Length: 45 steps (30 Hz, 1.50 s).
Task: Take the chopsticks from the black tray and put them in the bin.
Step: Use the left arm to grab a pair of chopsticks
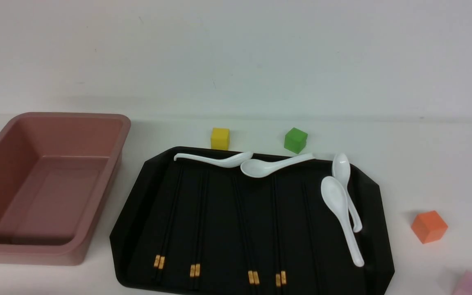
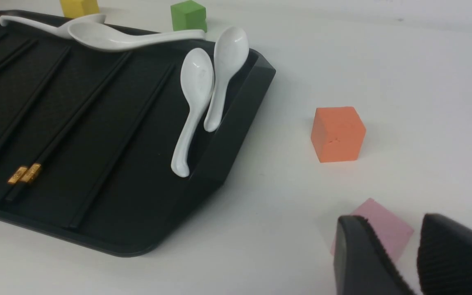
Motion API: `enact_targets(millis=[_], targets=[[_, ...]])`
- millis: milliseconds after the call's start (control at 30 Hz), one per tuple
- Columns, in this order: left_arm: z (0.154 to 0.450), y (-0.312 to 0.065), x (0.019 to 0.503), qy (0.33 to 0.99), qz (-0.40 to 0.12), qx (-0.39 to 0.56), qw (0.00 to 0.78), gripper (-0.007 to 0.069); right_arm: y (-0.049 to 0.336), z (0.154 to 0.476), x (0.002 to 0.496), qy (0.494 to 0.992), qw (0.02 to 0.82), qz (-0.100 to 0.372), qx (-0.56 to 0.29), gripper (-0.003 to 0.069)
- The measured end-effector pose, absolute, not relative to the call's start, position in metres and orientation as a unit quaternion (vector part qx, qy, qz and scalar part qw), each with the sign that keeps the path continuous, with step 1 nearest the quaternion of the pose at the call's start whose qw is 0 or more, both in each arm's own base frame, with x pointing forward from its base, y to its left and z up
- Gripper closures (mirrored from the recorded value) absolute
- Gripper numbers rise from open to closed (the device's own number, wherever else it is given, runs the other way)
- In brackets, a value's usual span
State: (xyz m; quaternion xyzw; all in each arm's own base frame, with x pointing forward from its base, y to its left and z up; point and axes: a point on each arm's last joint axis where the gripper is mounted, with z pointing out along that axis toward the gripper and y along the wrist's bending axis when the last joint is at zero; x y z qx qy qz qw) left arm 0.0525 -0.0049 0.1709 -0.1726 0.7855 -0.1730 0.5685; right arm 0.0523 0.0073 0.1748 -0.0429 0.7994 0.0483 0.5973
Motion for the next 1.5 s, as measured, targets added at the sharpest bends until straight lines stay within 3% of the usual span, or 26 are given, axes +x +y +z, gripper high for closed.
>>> enact_targets(millis=[133, 267, 433, 633, 700, 833, 900, 967, 1000, 1067, 1167, 1200, 1300, 1500], targets=[[0.177, -0.014, 0.053, 0.713, -0.354, -0.321, 0.512, 0.0387, 0.007, 0.175, 0.052, 0.799, 0.597, 0.048, -0.043, 0.0419], [0.185, -0.019, 0.054, 0.623, -0.484, -0.426, 0.442, 0.0387, 0.007, 0.175, 0.052, 0.799, 0.597, 0.048, -0.043, 0.0419], [0.192, -0.02, 0.054, 0.547, -0.563, -0.484, 0.385, 0.0387, 0.007, 0.175, 0.052, 0.799, 0.597, 0.048, -0.043, 0.0419], [0.198, -0.02, 0.054, 0.496, -0.606, -0.512, 0.355, 0.0387, 0.007, 0.175, 0.052, 0.799, 0.597, 0.048, -0.043, 0.0419], [0.205, -0.02, 0.053, 0.5, -0.607, -0.497, 0.366, 0.0389, 0.007, 0.175, 0.052, 0.799, 0.597, 0.048, -0.043, 0.0419], [0.263, -0.018, 0.043, 0.51, -0.597, -0.398, 0.474, 0.0472, 0.007, 0.175, 0.052, 0.799, 0.597, 0.048, -0.043, 0.0419], [0.286, -0.02, 0.044, 0.538, -0.569, -0.36, 0.507, 0.0533, 0.007, 0.175, 0.052, 0.799, 0.597, 0.048, -0.043, 0.0419], [0.302, -0.028, 0.053, 0.606, -0.527, -0.307, 0.51, 0.0591, 0.007, 0.175, 0.052, 0.799, 0.597, 0.048, -0.043, 0.0419], [0.307, -0.035, 0.062, 0.661, -0.503, -0.276, 0.483, 0.0635, 0.007, 0.175, 0.052, 0.799, 0.597, 0.048, -0.043, 0.0419], [0.308, -0.044, 0.074, 0.73, -0.472, -0.24, 0.432, 0.0638, 0.007, 0.175, 0.052, 0.799, 0.597, 0.048, -0.043, 0.0419], [0.299, -0.054, 0.102, 0.85, -0.396, -0.19, 0.292, 0.0638, 0.007, 0.175, 0.052, 0.799, 0.597, 0.048, -0.043, 0.0419], [0.291, -0.054, 0.117, 0.895, -0.348, -0.172, 0.22, 0.0638, 0.007, 0.175, 0.052, 0.799, 0.597, 0.048, -0.043, 0.0419], [0.27, -0.052, 0.156, 0.947, -0.272, -0.15, 0.082, 0.0638, 0.007, 0.175, 0.052, 0.799, 0.597, 0.048, -0.043, 0.0419], [0.248, -0.053, 0.21, 0.961, -0.235, -0.144, 0.001, 0.0638, 0.007, 0.175, 0.052, 0.799, 0.597, 0.048, -0.043, 0.0419]])
